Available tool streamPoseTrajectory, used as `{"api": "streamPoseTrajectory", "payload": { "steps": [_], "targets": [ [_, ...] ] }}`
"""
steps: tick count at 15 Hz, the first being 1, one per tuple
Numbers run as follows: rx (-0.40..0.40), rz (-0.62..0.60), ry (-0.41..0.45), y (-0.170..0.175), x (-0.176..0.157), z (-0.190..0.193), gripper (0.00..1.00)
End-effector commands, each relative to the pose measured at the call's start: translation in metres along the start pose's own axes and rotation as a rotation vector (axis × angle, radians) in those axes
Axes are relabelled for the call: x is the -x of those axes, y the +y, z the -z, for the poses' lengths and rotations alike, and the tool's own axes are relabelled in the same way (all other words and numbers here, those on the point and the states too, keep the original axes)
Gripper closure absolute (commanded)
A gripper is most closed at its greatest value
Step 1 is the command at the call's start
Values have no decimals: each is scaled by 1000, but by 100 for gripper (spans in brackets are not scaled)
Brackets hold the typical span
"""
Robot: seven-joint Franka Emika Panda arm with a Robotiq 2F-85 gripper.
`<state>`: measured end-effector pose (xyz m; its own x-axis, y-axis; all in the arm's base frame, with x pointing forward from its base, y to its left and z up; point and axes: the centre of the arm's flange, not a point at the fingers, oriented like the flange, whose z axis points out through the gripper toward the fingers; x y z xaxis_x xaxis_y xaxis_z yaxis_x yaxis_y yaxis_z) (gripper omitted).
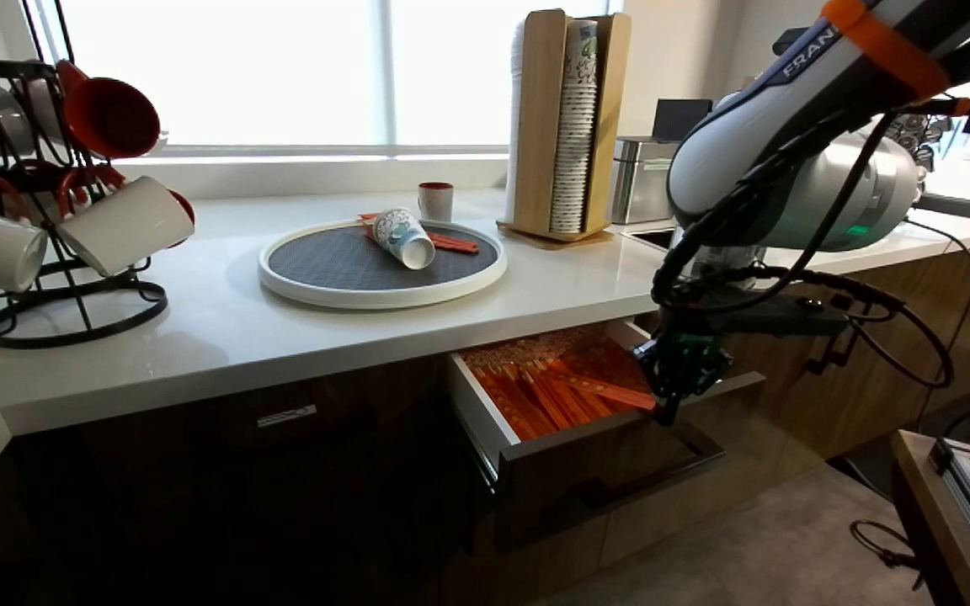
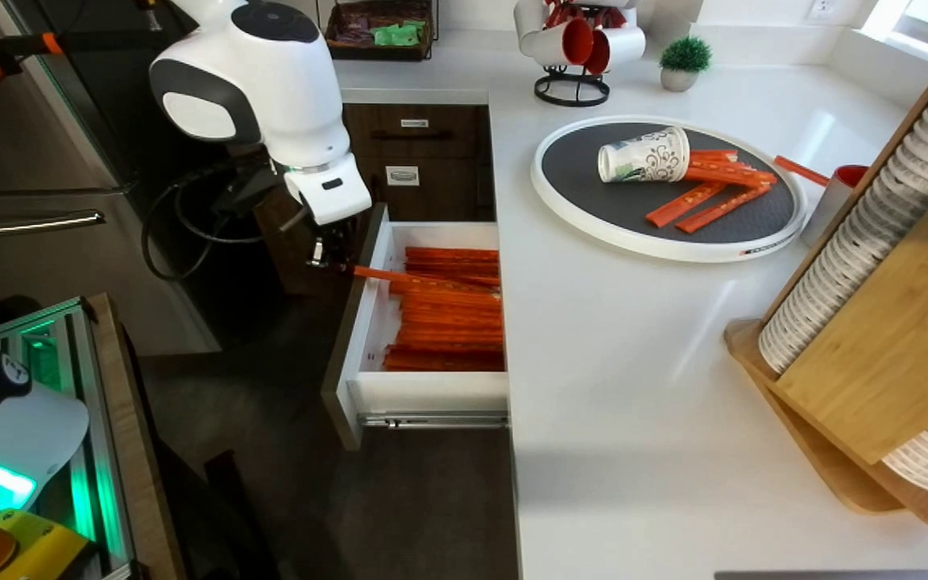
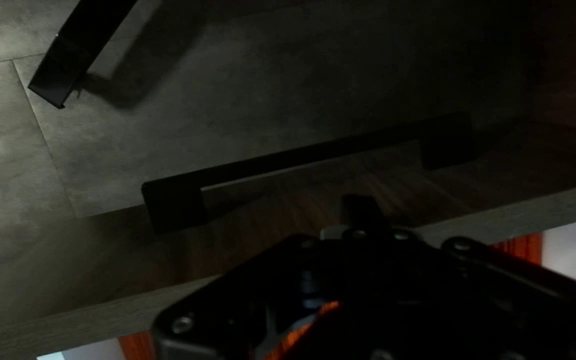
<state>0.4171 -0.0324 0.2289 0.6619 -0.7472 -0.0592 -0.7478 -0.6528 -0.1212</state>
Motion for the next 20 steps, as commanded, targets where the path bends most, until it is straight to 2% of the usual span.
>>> {"api": "streamPoseTrajectory", "payload": {
  "steps": [1,2,3,4,8,14,16,20],
  "targets": [
    [-13,43,-17,-9,3,13,100],
    [-7,48,-15,-11,2,18,100],
    [-14,52,-12,-14,0,26,74],
    [-9,56,0,-15,-3,33,73],
    [-21,81,48,-21,-28,54,44],
    [-46,163,153,-28,-55,23,1],
    [-48,182,200,-33,-60,12,0],
    [-48,200,219,-36,-72,-5,0]
  ]
}}
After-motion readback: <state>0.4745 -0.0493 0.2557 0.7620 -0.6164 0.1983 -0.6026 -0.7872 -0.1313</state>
